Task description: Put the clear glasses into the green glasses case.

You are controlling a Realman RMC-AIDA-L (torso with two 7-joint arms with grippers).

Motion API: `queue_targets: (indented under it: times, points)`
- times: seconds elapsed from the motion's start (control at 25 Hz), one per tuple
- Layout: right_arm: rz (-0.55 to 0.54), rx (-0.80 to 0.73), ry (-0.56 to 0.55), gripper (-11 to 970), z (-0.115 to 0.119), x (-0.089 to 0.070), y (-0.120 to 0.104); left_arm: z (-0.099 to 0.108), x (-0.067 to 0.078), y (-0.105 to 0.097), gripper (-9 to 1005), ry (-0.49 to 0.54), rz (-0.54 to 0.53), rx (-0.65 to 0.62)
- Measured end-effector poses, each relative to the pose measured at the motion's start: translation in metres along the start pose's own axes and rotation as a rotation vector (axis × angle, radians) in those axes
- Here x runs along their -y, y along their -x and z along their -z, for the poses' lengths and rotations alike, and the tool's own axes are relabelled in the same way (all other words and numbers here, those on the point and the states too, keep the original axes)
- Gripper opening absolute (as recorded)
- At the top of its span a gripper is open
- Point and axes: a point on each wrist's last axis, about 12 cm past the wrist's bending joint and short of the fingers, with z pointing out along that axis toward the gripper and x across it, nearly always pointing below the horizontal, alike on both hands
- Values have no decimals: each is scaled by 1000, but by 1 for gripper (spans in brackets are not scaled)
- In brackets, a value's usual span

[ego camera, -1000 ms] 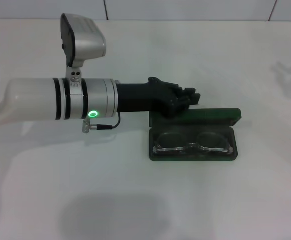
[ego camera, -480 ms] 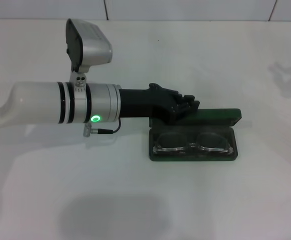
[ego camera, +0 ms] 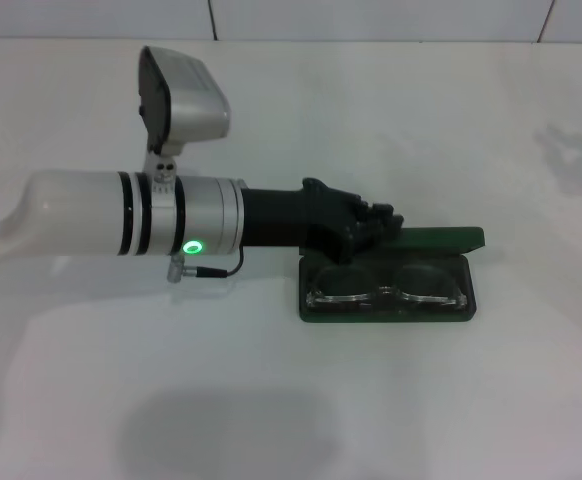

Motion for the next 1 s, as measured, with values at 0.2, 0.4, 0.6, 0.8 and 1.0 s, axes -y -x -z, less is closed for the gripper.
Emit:
queue_targets:
  times: [0.2,0.4,0.6,0.8,1.0]
  points:
    - [-7,-19,-1,267,-3,0,-4,-2,4,-4,171,-24,-31,-31]
    - [-4,-38,9,272,-8,-1,-5,-1,7,-9,172,-40,-52,-43]
    - [-3,-42,17,277,-12,-1,-4,1,9,-17,173,-51,-73,-60]
    - [0,-56,20,281,-16,-1,-4,1,14,-24,174,-79,-98,-96]
    - [4,-80,29,286,-20,0,-4,9,23,-15,176,-156,-149,-34]
